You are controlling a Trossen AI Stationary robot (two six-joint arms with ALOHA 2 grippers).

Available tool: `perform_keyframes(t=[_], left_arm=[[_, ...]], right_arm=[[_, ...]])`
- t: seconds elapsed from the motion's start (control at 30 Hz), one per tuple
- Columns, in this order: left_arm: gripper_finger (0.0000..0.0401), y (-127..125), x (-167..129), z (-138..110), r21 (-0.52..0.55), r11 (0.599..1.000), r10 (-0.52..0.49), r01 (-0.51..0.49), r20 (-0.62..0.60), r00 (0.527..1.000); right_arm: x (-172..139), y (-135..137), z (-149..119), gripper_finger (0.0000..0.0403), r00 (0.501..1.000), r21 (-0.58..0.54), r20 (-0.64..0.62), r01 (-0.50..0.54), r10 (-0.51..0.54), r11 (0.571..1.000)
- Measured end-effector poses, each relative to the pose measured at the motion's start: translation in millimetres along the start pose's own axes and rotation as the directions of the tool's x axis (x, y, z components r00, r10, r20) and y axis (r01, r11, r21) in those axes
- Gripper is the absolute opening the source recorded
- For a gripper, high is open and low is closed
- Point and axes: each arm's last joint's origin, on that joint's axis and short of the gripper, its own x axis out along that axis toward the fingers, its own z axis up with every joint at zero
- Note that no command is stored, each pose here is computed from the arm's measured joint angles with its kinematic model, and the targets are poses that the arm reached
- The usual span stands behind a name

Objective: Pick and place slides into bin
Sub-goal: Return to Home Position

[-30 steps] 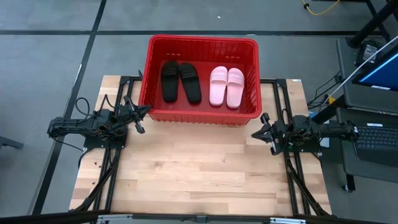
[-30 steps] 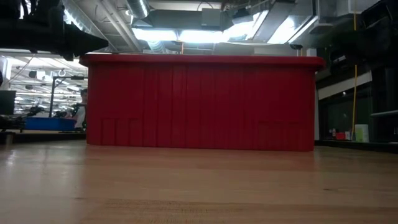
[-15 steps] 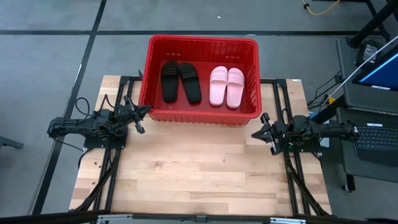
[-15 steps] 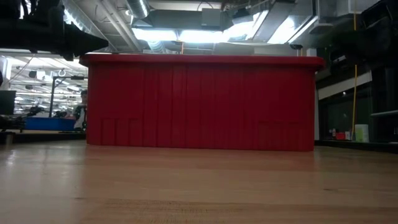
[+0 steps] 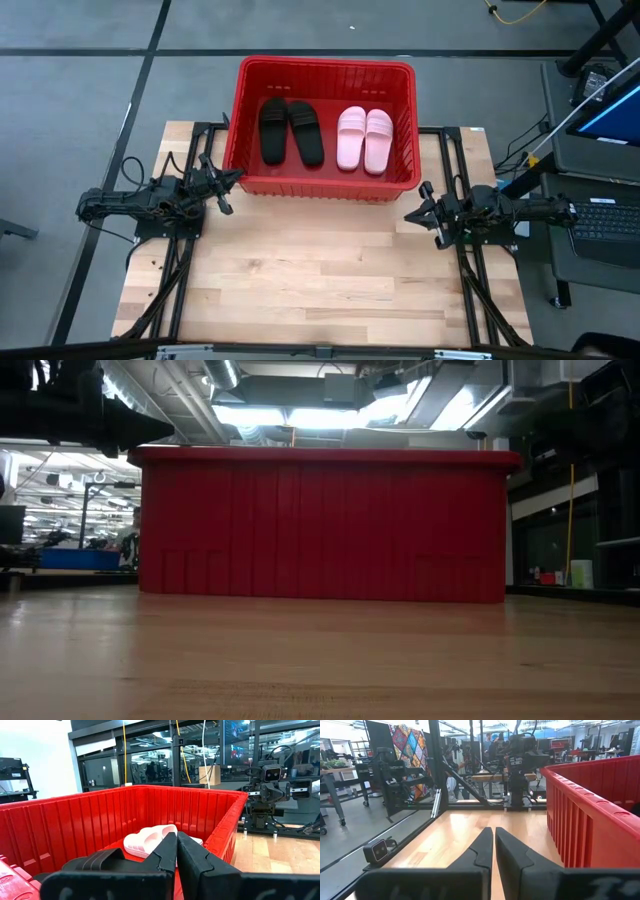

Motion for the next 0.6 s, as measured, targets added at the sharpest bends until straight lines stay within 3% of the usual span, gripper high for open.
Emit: perform_keyframes(t=[0.6], left_arm=[[0.0004,0.0,0.0,0.0,0.0,1.0,-0.001,0.001,0.0,1.0]], right_arm=[[0.0,0.0,0.0,0.0023,1.0,-0.001,0.0,0.0,0.0,1.0]])
